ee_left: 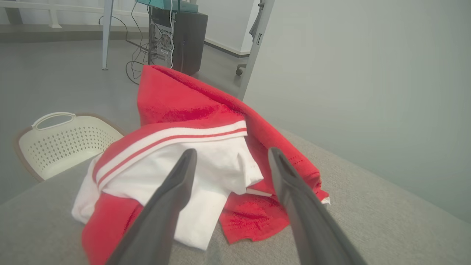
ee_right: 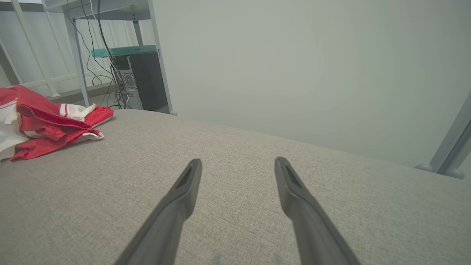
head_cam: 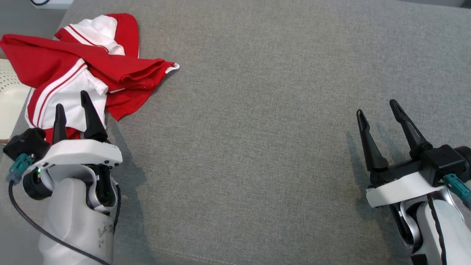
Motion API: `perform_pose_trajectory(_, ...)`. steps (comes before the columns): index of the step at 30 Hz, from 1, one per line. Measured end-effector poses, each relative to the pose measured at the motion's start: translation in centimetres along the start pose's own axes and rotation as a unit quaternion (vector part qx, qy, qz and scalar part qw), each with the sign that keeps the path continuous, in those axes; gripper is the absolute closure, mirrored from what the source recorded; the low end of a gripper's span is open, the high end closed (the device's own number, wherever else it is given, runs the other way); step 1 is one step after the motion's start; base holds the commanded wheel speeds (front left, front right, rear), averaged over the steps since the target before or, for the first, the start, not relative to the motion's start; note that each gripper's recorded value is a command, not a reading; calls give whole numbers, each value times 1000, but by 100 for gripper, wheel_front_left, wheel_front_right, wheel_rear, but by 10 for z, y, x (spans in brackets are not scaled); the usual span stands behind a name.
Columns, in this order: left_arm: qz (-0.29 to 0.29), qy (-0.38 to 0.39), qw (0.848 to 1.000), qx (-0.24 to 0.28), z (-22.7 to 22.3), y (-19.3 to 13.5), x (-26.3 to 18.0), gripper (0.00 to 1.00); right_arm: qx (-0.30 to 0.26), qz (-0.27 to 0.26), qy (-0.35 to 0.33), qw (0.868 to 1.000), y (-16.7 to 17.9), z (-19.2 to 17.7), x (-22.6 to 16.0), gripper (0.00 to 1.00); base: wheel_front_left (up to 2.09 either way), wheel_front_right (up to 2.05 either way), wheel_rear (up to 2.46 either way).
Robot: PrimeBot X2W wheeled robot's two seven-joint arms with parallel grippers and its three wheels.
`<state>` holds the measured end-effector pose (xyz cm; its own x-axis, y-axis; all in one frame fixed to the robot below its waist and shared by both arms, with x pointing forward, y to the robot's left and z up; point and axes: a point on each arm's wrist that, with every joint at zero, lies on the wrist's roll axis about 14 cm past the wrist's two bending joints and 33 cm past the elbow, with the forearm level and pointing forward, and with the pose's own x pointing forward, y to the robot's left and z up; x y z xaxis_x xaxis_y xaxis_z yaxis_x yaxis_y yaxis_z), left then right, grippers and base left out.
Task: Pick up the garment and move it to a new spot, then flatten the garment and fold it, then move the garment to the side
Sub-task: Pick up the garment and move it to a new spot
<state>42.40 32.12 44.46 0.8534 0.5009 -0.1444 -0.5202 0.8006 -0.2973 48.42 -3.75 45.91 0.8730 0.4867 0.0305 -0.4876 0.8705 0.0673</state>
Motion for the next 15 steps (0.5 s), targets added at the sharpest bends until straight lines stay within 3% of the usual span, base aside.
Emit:
perform_pose_trajectory(9,-1,75,997,-7,-43,-21,41,0,-2,0,21,1000,-13,-22,1,0,0,0,0)
perform_pose_trajectory(15,21,125,992,9,-67,-14,54,0,-1,-3,20,1000,-19,-24,3,0,0,0,0)
